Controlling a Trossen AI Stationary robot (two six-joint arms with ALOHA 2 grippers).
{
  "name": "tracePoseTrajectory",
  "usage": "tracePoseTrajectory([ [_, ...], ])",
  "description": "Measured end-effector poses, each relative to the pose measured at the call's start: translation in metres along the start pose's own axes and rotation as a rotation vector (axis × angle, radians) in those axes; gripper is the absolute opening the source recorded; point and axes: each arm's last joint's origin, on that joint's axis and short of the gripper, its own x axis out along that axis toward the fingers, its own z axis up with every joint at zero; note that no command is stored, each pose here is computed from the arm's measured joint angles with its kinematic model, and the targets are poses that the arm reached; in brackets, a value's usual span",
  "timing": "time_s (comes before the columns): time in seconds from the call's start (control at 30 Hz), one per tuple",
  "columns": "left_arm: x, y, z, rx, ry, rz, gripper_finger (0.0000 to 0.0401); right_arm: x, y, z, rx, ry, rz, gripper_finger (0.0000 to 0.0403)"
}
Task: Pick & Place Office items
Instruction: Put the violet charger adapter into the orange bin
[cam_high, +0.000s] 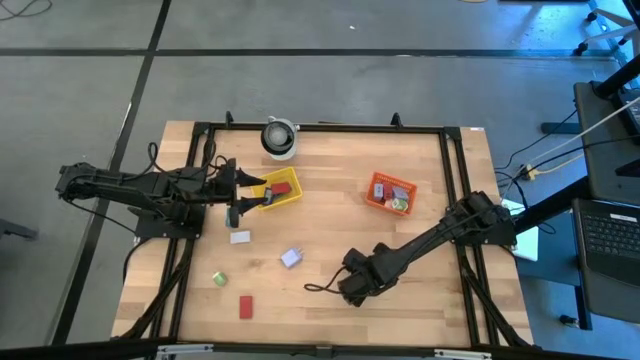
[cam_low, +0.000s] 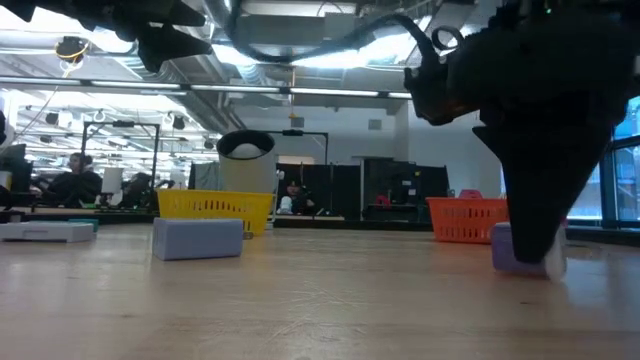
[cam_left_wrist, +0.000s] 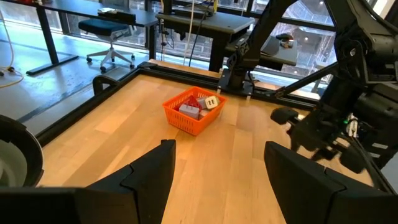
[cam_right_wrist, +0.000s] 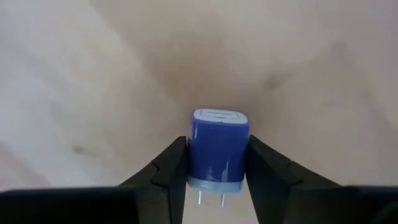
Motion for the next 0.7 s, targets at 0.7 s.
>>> tracePoseTrajectory([
  [0.7,0.0,-0.002,0.0,0.011,0.016,-0.073,0.0242,-0.103,-0.095,0.046,0.02,-0.254,-0.102,0.0129],
])
